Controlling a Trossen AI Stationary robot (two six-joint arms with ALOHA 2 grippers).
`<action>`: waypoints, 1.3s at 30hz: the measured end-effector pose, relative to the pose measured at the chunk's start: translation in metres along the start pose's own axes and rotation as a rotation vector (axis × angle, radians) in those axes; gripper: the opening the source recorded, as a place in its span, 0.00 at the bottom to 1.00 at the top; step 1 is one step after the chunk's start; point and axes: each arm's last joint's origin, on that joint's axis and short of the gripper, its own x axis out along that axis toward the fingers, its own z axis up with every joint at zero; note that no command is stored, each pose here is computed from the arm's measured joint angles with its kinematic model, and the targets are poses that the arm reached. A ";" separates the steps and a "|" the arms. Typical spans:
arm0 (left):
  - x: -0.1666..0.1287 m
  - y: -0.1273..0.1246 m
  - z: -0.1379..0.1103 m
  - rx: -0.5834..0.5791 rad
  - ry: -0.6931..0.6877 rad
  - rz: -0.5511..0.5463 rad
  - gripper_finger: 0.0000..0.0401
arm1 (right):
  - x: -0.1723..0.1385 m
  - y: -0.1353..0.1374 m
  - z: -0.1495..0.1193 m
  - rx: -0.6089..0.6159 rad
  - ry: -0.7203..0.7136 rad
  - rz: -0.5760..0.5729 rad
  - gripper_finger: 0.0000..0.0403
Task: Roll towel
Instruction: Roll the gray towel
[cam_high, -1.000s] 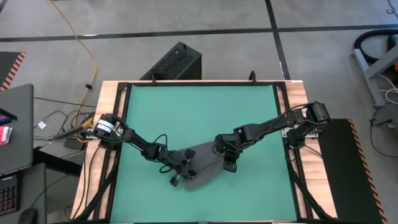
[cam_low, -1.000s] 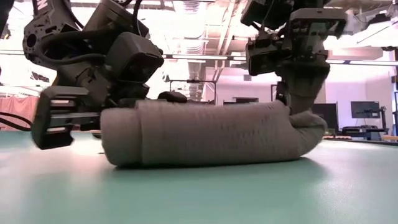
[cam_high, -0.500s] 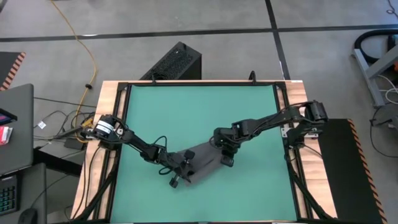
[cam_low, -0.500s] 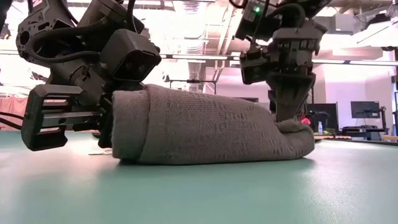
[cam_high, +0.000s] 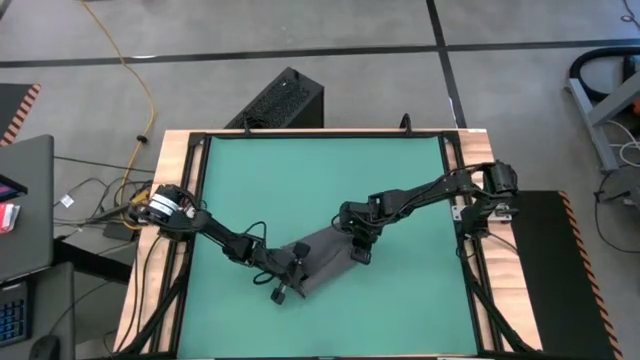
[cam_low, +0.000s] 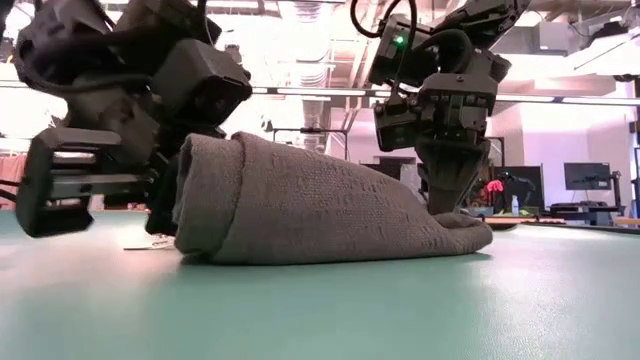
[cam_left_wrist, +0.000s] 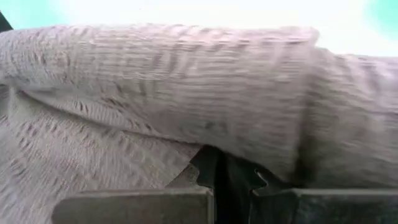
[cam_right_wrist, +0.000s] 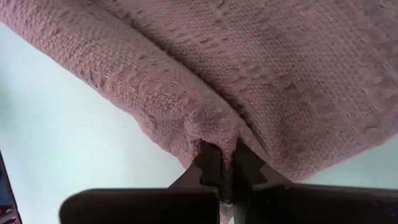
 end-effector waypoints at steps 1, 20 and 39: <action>-0.003 -0.002 0.004 0.006 0.002 0.016 0.00 | 0.000 0.000 0.000 0.001 0.000 -0.003 0.05; -0.113 -0.027 0.098 0.171 -0.232 0.459 0.00 | 0.001 0.003 0.000 -0.035 -0.030 -0.055 0.05; -0.026 -0.001 0.120 0.297 0.085 0.210 0.00 | 0.002 0.003 0.000 -0.034 -0.031 -0.055 0.05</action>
